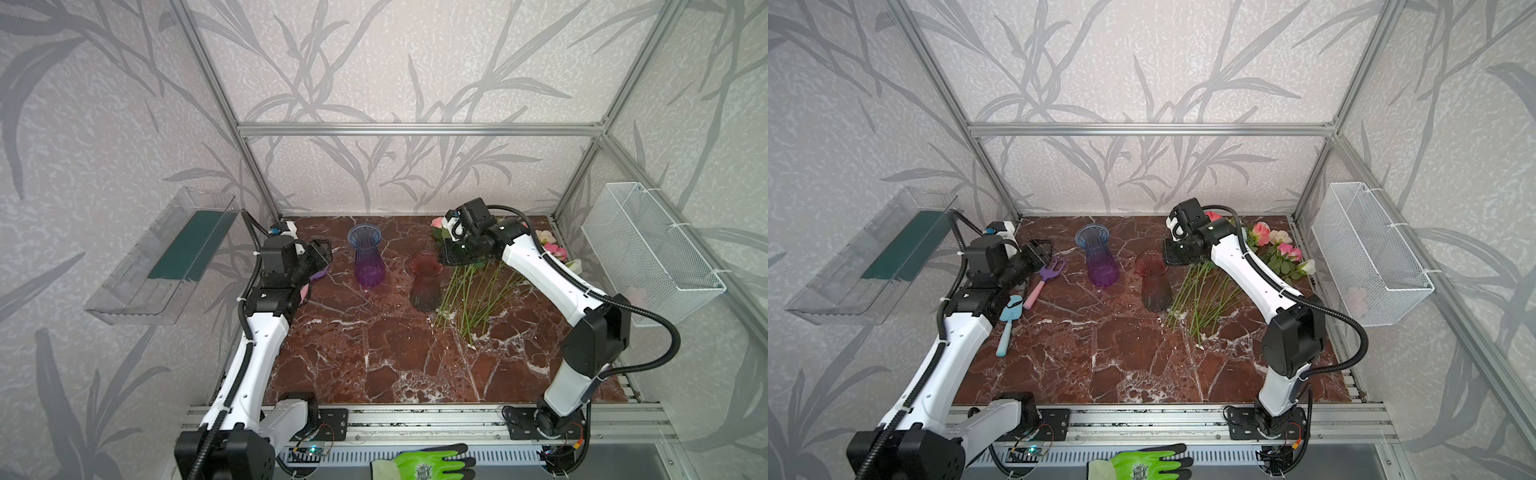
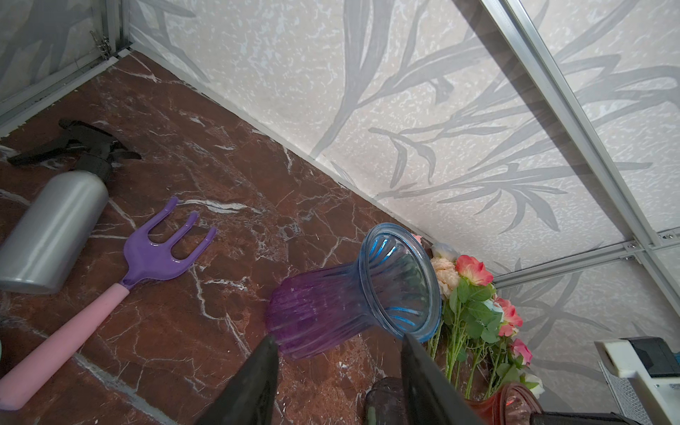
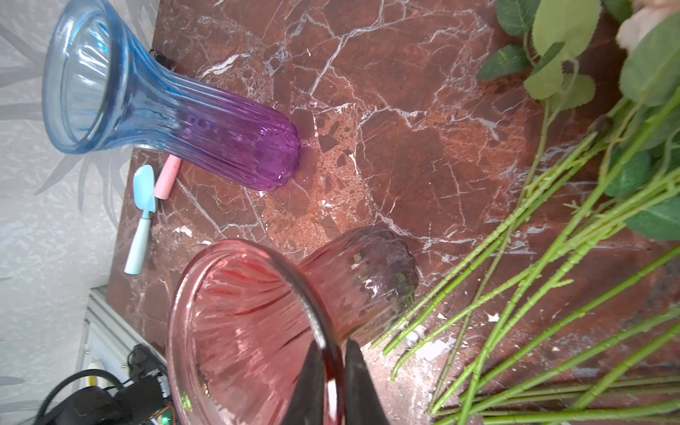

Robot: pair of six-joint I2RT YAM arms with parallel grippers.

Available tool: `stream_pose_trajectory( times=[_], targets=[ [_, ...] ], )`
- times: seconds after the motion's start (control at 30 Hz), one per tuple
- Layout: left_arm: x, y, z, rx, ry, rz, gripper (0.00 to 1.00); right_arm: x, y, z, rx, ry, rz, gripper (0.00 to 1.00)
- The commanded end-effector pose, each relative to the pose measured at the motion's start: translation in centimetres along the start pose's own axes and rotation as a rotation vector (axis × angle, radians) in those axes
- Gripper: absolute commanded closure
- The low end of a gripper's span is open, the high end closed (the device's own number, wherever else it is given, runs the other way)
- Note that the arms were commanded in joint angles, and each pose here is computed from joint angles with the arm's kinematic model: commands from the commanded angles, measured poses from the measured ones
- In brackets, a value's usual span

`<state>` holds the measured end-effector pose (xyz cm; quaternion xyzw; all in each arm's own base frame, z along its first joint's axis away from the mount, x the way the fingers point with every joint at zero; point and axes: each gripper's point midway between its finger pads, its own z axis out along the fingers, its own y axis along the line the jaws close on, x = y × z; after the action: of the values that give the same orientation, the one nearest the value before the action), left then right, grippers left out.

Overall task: Arrange flowers in a vase
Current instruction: Place the vase at the center of the table.

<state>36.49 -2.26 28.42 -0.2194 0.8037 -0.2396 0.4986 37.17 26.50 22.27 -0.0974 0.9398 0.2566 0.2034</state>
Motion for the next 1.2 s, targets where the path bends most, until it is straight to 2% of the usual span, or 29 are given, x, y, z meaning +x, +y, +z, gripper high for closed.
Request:
stream_pose_trajectory(
  times=[0.0,0.1,0.37,0.6,0.73,0.83,0.93,1.0,1.1,1.17],
  targets=[
    [-0.5,-0.4,0.0,0.018,-0.009,-0.011,0.45,-0.8,2.0,-0.8,-0.095,-0.031,-0.015,1.0],
    [-0.5,-0.6,0.0,0.027,-0.005,-0.011,0.44,-0.9,1.6,-0.8,-0.089,-0.031,-0.008,1.0],
    [-0.4,-1.1,-0.1,0.051,0.001,-0.005,0.39,-1.3,2.0,-1.8,-0.106,-0.053,-0.028,0.67],
    [-0.5,-1.6,-0.3,0.073,0.0,0.001,0.38,-2.4,2.3,-2.9,-0.093,-0.085,-0.055,0.57],
    [-0.8,-2.2,-0.7,0.1,-0.013,0.015,0.36,-3.8,1.8,-4.7,-0.072,-0.145,-0.065,0.53],
    [-1.0,-3.0,-1.0,0.144,-0.024,0.026,0.34,-5.2,1.4,-8.0,-0.073,-0.226,-0.063,0.52],
    [-1.0,-4.6,-1.5,0.227,-0.023,0.04,0.34,-6.0,-1.7,-9.8,-0.017,-0.29,-0.033,0.54],
    [-0.6,-5.8,-1.7,0.283,-0.006,0.052,0.34,-5.8,-5.5,-9.5,0.042,-0.31,0.021,0.62],
    [1.1,-8.2,-1.7,0.367,0.05,0.09,0.35,-4.4,-10.7,-7.4,0.102,-0.298,0.1,0.8],
    [2.9,-10.0,-1.9,0.42,0.098,0.135,0.36,-3.2,-12.7,-5.0,0.13,-0.255,0.116,0.84]
  ],
)
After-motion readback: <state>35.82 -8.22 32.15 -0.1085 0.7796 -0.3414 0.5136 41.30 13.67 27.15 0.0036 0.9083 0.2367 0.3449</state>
